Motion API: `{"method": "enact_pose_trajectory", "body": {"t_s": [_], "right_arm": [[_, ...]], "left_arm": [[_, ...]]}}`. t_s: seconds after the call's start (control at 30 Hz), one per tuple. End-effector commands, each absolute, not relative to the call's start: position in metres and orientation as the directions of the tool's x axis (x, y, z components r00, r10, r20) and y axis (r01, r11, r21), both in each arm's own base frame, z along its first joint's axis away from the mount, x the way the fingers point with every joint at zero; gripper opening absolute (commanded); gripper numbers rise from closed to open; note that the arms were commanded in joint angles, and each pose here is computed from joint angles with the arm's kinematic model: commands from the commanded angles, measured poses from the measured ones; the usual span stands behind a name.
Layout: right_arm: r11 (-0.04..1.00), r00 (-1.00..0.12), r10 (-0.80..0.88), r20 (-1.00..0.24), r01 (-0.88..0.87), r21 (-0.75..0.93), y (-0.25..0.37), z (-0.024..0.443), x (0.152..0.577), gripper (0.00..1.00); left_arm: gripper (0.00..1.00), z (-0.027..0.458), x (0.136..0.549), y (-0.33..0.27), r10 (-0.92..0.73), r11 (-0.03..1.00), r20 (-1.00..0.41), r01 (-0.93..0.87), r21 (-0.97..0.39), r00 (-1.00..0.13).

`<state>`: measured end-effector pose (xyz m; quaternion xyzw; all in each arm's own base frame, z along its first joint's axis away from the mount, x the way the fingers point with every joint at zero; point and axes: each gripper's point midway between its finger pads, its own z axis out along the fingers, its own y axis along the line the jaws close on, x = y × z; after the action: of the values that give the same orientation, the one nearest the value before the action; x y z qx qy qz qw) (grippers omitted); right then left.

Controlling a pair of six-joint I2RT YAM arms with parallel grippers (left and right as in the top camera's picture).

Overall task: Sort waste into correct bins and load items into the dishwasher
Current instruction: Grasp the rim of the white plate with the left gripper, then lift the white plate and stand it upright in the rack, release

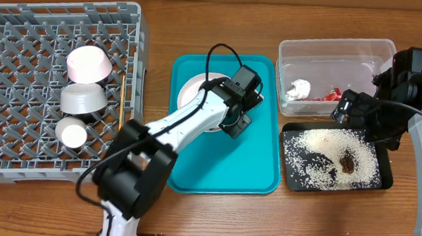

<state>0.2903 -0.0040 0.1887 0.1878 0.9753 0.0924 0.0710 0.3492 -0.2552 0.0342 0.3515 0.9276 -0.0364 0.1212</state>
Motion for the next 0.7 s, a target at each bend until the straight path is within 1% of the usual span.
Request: {"method": "enact_pose_trajectory", "body": {"t_s": [0.0,0.17,0.27,0.37,0.5,0.57,0.67], "right_arm": [[0.915,-0.92,0.371,-0.129,0.339,0.217,-0.002,0.196,0.292,1.0],[0.915,-0.92,0.371,-0.129,0.339,0.218,-0.002,0.196,0.292,1.0],[0.915,-0.919,0.371,-0.129,0.339,0.218,-0.002,0.196,0.292,1.0],[0.915,-0.92,0.371,-0.129,0.339,0.218,-0.002,0.196,0.292,1.0],[0.915,-0.92,0.371,-0.129,0.339,0.218,-0.002,0.196,0.292,1.0],[0.915,-0.92,0.371,-0.129,0.339,0.218,-0.002,0.196,0.292,1.0],[0.915,-0.919,0.371,-0.13,0.339,0.218,-0.002,0.196,0.292,1.0]], "left_arm": [[0.04,0.122,0.371,-0.254,0.507,0.827,-0.45,0.563,0.012,-0.735],[0.04,0.196,0.386,-0.212,0.343,0.902,-0.593,0.432,-0.01,-0.729],[0.04,0.222,0.393,-0.172,0.236,0.943,-0.629,0.331,-0.036,-0.74],[0.04,0.235,0.398,-0.138,0.148,0.957,-0.638,0.273,-0.101,-0.755],[0.04,0.24,0.402,-0.109,0.028,0.927,-0.615,0.251,-0.279,-0.788],[0.04,0.244,0.403,-0.098,-0.039,0.879,-0.597,0.257,-0.402,-0.801],[0.04,0.25,0.406,-0.085,-0.089,0.803,-0.587,0.291,-0.521,-0.805]]}}
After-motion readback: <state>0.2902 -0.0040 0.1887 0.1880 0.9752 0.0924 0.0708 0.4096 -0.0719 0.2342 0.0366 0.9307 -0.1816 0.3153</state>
